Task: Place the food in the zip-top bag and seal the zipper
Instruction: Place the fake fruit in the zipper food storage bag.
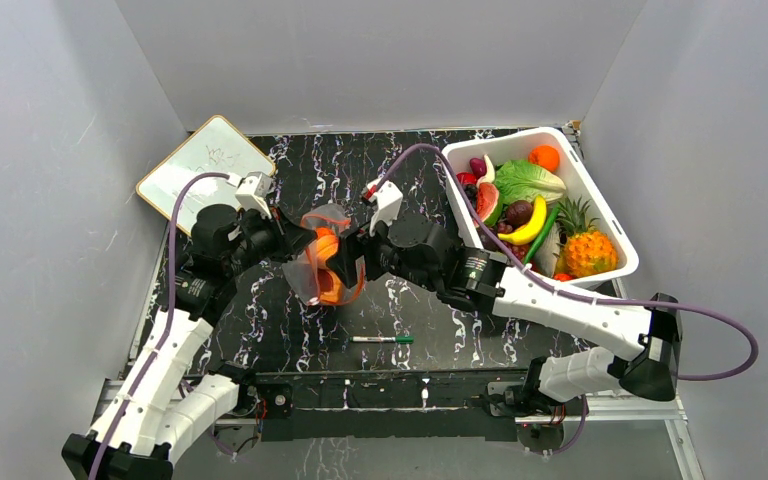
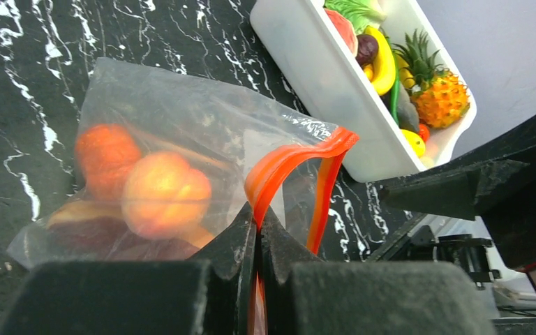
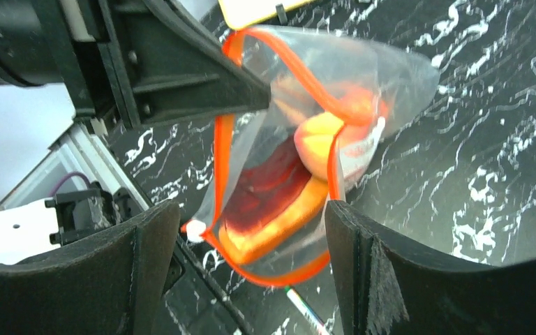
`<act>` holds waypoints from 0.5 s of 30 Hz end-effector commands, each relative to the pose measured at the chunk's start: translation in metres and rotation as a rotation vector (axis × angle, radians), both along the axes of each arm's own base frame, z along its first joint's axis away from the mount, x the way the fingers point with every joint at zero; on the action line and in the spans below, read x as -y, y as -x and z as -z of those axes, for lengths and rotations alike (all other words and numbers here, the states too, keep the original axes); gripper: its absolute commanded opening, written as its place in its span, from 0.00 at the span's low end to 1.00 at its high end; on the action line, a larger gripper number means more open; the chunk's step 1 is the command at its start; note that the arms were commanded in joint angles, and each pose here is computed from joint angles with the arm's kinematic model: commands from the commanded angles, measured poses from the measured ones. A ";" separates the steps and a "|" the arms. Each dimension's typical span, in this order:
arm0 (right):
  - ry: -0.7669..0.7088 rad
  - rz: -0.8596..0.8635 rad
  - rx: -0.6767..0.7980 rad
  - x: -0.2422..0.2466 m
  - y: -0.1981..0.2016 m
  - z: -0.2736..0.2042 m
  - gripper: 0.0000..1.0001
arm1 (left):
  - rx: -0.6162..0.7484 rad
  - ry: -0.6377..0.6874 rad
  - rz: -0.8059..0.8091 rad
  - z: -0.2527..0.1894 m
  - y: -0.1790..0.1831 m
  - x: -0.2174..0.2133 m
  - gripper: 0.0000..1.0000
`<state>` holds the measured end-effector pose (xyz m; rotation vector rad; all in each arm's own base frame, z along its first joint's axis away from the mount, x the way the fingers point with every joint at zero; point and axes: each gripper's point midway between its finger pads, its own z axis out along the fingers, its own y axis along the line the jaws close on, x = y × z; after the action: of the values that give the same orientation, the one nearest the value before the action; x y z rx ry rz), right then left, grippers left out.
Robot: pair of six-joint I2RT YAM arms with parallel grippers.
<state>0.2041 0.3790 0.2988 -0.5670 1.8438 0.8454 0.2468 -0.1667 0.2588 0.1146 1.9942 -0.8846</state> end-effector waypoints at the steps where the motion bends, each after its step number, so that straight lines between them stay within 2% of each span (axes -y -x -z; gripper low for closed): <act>1: 0.047 0.017 -0.082 0.015 0.010 -0.001 0.74 | 0.161 -0.060 -0.032 -0.028 -0.013 -0.010 0.00; 10: 0.121 0.144 -0.074 0.044 -0.012 0.003 0.75 | 0.291 -0.256 -0.170 -0.043 -0.043 -0.042 0.00; 15: 0.197 0.240 -0.086 0.078 -0.045 0.016 0.75 | 0.261 -0.282 -0.175 -0.021 -0.035 -0.048 0.00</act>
<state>0.2184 0.3285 0.2583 -0.5172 2.0745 0.6138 0.2830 -0.1293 0.2687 0.1900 1.9051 -0.5152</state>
